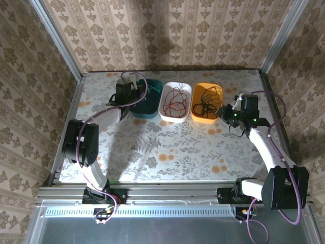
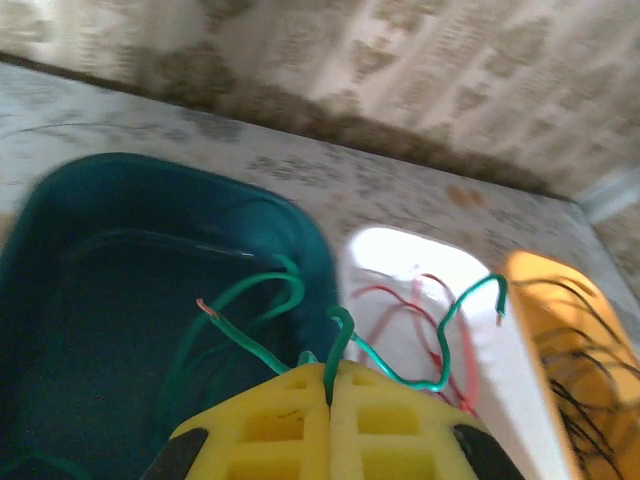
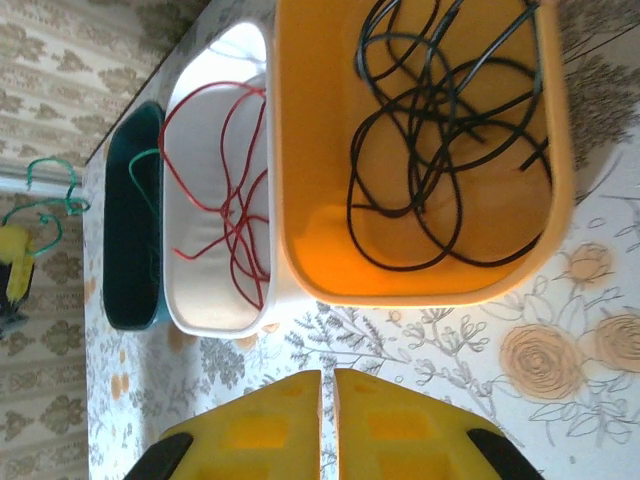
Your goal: Untangle the cables
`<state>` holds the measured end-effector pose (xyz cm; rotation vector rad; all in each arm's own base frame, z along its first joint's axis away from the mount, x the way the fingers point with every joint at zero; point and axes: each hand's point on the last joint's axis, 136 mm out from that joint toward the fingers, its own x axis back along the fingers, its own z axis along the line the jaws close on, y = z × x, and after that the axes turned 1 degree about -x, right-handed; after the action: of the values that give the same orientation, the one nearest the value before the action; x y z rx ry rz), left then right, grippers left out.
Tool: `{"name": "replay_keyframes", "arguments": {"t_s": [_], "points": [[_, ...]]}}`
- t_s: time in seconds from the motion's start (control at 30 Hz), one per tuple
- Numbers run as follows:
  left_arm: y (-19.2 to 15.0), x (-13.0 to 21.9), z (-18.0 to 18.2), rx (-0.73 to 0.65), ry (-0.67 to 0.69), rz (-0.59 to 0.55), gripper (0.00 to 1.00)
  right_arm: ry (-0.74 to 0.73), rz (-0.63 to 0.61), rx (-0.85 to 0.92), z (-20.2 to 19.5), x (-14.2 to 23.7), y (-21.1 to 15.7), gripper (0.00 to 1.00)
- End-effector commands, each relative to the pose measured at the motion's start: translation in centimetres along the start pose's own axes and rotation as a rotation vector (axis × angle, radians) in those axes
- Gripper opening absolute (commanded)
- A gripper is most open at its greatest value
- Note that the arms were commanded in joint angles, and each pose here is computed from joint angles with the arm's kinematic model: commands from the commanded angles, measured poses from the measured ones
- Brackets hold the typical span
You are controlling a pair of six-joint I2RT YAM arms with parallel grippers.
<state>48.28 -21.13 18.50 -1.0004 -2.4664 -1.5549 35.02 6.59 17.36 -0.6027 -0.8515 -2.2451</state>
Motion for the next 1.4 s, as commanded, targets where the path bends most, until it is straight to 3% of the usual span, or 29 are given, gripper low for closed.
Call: {"name": "replay_keyframes", "arguments": {"t_s": [0.0,0.1,0.13,0.2,0.37,0.53,0.57,0.73,0.8,0.87,1.03,1.13,1.33,1.37], "points": [[-0.1,-1.0,2.2,0.061,0.106,-0.045,0.02,0.04,0.033,0.064,1.9,0.1,-0.1,0.14],[0.9,-1.8,1.9,0.052,0.09,-0.071,0.57,0.047,0.041,0.085,2.5,0.2,-0.2,0.19],[1.3,-1.8,1.6,0.042,0.088,-0.081,0.67,0.041,0.042,0.089,2.4,0.2,-0.1,0.21],[2.1,-1.4,1.2,0.019,0.096,-0.103,0.75,0.02,0.034,0.095,2.1,0.5,0.0,0.26],[3.3,2.0,1.6,-0.092,0.198,-0.162,0.79,-0.13,-0.046,0.089,-0.7,1.5,0.9,0.36],[3.3,8.3,3.2,-0.316,0.435,-0.188,0.86,-0.32,-0.199,0.144,-4.0,4.0,3.2,0.55],[3.1,9.5,4.0,-0.343,0.488,-0.182,0.98,-0.354,-0.231,0.167,-4.5,4.4,3.7,0.61],[1.5,16.7,11.6,-0.398,0.887,-0.11,1.0,-0.537,-0.504,0.265,-7.5,6.1,6.6,0.68],[0.7,18.9,14.0,-0.39,1.007,-0.085,1.0,-0.545,-0.602,0.313,-8.4,5.7,6.7,1.0],[-0.1,20.2,15.8,-0.388,1.082,-0.053,1.0,-0.561,-0.666,0.372,-8.9,5.2,7.0,1.0],[-2.3,20.3,18.9,-0.445,1.16,0.037,1.0,-0.711,-0.606,0.458,-12.5,2.5,6.4,1.0],[-3.8,18.7,20.4,-0.449,1.152,0.075,1.0,-0.673,-0.64,0.519,-12.0,1.2,6.7,1.0],[-4.0,14.2,19.7,-0.477,0.983,-0.007,1.0,-0.458,-0.655,0.611,-10.0,-2.5,6.3,1.0],[-4.0,14.0,19.8,-0.476,0.985,0.009,1.0,-0.426,-0.571,0.639,-9.7,-3.6,5.5,1.0]]}}
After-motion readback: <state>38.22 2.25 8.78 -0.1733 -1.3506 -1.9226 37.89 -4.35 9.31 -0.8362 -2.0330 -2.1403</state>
